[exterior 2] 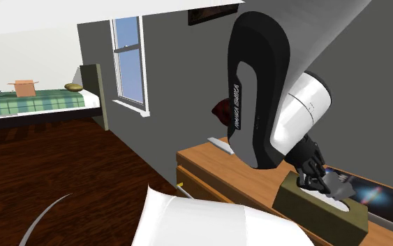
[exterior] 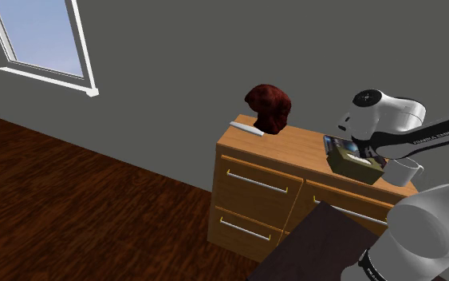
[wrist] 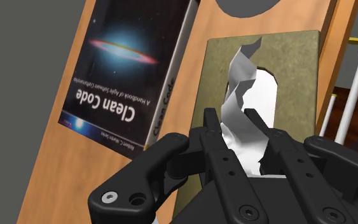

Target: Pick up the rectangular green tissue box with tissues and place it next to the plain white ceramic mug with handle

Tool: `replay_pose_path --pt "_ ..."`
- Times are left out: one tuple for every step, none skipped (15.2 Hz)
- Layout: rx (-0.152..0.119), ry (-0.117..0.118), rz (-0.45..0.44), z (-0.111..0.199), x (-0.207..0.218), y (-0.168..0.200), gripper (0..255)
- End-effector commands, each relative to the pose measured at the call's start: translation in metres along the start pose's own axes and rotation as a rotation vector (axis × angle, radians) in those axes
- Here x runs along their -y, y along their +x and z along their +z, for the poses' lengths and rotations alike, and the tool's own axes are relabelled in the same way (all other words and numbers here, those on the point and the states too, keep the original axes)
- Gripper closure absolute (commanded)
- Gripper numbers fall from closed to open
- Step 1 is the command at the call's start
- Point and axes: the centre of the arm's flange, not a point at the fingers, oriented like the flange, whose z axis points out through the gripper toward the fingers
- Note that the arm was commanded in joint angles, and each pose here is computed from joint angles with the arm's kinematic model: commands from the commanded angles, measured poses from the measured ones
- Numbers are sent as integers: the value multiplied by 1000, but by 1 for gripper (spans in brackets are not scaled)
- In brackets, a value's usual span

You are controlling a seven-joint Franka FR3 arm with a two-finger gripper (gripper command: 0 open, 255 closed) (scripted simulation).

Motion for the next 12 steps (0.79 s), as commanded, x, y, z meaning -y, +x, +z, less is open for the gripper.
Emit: replay_pose_path --pt "3 11 0 3 4 0 255" --pt "3 11 0 4 4 0 0" --pt "3 11 0 4 4 0 0" --pt "3 11 0 4 4 0 0" --pt "3 11 0 4 4 0 0" --pt "3 11 0 4 4 -1 0" --pt "3 11 0 3 4 0 0" --pt "3 11 0 -10 4 0 0" --pt "3 11 0 -23 3 0 0" --pt "3 11 0 -36 3 0 0" --pt "3 11 0 -47 3 0 0" --pt "3 11 0 -47 3 0 0"
